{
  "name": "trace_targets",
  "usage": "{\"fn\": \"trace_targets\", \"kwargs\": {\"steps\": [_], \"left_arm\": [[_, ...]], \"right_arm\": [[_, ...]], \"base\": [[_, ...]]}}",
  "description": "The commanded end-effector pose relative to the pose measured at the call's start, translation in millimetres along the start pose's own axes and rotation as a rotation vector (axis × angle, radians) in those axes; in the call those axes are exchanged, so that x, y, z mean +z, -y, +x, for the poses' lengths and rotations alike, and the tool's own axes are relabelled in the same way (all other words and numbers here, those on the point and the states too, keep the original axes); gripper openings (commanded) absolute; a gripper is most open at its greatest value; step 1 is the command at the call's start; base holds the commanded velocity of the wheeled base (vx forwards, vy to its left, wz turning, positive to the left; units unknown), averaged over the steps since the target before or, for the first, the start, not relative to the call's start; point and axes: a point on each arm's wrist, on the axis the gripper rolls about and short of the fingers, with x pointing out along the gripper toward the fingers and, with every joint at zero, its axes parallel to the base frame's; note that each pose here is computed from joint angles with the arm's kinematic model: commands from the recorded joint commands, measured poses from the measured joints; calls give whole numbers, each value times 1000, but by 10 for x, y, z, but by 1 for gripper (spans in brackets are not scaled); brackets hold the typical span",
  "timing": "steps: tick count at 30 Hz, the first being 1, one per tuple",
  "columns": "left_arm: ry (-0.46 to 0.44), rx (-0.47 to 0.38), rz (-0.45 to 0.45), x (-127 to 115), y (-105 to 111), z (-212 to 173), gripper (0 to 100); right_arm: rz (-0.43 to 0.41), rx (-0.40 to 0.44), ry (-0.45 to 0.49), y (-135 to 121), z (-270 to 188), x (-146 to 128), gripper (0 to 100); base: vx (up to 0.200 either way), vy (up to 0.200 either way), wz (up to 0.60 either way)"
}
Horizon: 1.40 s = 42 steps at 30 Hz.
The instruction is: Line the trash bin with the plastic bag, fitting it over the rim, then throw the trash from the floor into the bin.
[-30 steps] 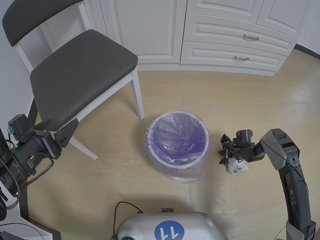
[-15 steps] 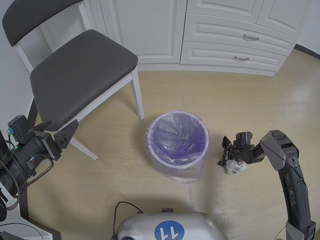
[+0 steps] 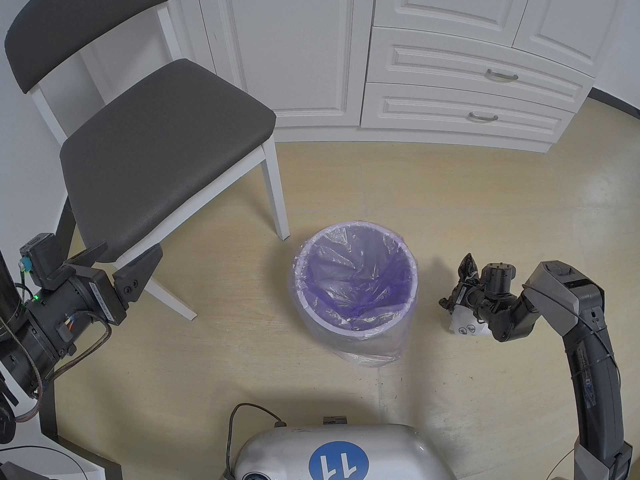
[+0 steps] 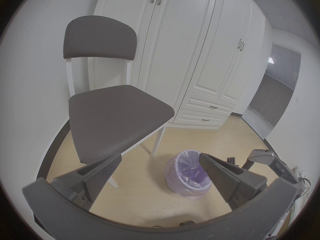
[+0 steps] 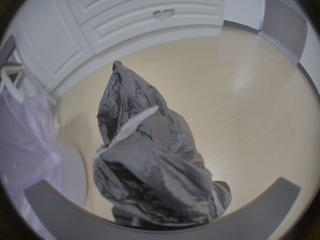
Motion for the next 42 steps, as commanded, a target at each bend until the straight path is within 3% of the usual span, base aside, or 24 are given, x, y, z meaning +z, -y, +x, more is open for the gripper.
{"fn": "trace_targets", "kwargs": {"steps": [1, 10, 18, 27, 42], "left_arm": [[-13, -1, 2, -26, 5, 28, 100], [-14, -2, 4, -34, 5, 21, 100], [-20, 0, 46, -60, 1, -3, 100], [-45, -13, 51, -110, 23, 17, 100], [-40, -15, 50, -104, 25, 4, 100]], "right_arm": [[95, -52, 59, 34, -86, -50, 0], [172, -68, 259, 54, -157, -80, 0], [159, -52, 295, 19, -178, -107, 0], [-54, -146, 301, 35, -193, -108, 0], [-96, -126, 372, -28, -211, -140, 0]], "base": [[0, 0, 0], [0, 0, 0], [0, 0, 0], [0, 0, 0], [0, 0, 0]]}}
